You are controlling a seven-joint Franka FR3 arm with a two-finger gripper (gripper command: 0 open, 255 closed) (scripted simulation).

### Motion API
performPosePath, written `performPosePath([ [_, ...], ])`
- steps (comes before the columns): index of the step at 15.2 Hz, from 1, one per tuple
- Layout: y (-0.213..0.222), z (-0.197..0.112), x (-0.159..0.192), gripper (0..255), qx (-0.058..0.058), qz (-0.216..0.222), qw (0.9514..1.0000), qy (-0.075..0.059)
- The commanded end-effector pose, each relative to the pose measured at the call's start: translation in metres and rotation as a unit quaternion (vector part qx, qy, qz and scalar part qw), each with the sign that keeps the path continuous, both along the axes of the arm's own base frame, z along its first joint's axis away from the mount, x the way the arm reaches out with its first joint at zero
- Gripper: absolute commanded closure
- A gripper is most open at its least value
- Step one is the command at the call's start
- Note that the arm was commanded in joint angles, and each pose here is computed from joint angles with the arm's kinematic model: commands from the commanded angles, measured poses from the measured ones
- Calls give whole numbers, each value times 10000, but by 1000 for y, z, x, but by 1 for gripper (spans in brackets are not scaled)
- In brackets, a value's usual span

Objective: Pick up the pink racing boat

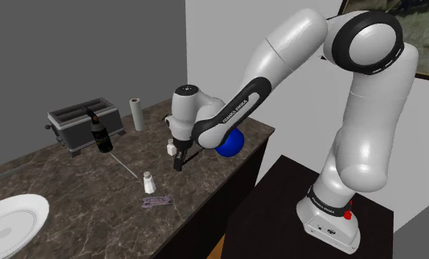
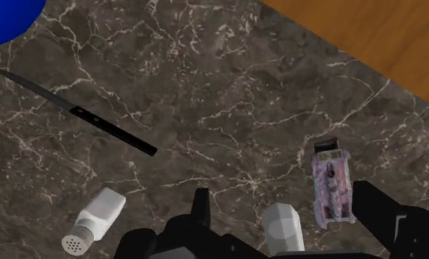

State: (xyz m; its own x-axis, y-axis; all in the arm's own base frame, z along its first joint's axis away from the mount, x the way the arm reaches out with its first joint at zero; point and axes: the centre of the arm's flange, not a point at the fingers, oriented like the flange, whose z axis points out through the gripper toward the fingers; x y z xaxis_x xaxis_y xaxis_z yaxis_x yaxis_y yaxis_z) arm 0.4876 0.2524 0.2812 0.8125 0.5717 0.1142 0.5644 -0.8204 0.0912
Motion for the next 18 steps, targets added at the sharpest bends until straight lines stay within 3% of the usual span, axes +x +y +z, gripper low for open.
performPosePath([
  [1, 18, -20, 3, 0, -1, 171, 9999, 6],
  [11, 104, -117, 12, 0, -26, 998, 9950, 50],
  [18, 108, -152, 12, 0, -27, 1034, 9946, 51],
])
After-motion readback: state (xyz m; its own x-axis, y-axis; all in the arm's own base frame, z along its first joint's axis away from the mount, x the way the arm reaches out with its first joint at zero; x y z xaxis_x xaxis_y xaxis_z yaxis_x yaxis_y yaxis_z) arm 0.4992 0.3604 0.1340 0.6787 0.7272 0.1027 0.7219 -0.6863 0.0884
